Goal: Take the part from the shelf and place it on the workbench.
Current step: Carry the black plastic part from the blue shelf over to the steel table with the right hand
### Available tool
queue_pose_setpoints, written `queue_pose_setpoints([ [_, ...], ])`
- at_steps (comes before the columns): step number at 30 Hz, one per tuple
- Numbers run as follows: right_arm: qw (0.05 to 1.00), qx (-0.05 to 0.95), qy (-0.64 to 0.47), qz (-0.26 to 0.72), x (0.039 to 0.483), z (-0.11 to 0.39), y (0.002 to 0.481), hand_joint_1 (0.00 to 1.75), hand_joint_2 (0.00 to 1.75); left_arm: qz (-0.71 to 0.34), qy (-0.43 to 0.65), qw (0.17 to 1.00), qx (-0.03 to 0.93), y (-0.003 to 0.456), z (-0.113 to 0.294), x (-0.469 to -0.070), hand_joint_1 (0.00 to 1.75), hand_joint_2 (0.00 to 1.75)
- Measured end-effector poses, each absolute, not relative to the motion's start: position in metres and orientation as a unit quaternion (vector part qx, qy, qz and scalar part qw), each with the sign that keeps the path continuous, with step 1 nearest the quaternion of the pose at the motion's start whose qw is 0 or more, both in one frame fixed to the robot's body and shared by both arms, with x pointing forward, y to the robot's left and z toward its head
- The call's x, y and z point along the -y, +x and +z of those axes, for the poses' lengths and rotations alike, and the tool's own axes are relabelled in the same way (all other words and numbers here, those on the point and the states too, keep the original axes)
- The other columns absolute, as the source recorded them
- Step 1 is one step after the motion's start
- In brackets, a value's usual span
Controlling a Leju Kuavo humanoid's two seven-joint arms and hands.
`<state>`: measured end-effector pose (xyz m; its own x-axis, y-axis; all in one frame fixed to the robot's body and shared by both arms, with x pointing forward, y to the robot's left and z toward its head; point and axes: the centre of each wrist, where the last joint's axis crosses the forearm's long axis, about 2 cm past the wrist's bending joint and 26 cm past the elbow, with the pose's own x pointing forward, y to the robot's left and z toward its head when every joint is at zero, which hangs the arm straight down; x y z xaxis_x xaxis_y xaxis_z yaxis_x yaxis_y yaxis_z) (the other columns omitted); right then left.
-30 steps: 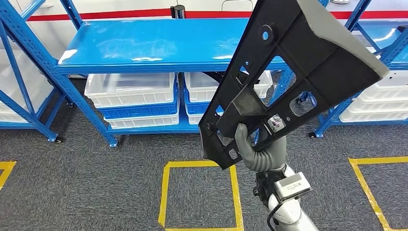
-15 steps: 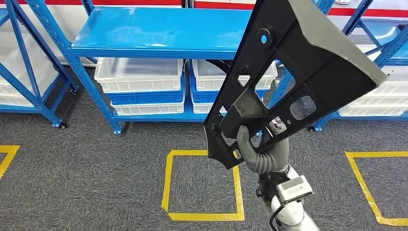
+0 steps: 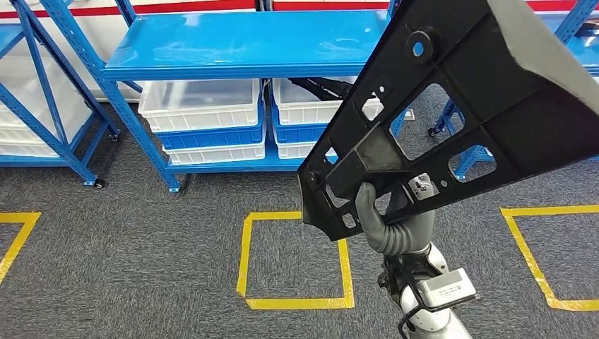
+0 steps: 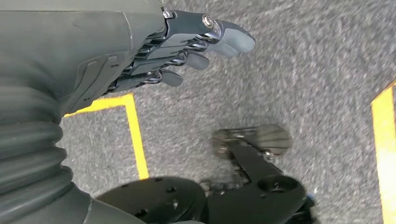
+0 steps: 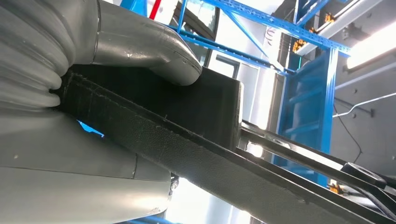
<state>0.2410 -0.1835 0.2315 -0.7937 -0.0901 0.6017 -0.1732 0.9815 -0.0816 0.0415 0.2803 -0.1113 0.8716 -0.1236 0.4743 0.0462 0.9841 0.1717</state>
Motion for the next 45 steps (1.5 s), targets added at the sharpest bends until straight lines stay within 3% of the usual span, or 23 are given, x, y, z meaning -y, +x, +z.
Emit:
queue_pose_setpoints([
  [45,0.306,0.948,0.044,0.079,0.1854,0.2247,0.2326,1.75,1.75,-0.045,0.083,0.960,0.262,0.0425,-0.1110,-0.2774,0.00,1.75],
])
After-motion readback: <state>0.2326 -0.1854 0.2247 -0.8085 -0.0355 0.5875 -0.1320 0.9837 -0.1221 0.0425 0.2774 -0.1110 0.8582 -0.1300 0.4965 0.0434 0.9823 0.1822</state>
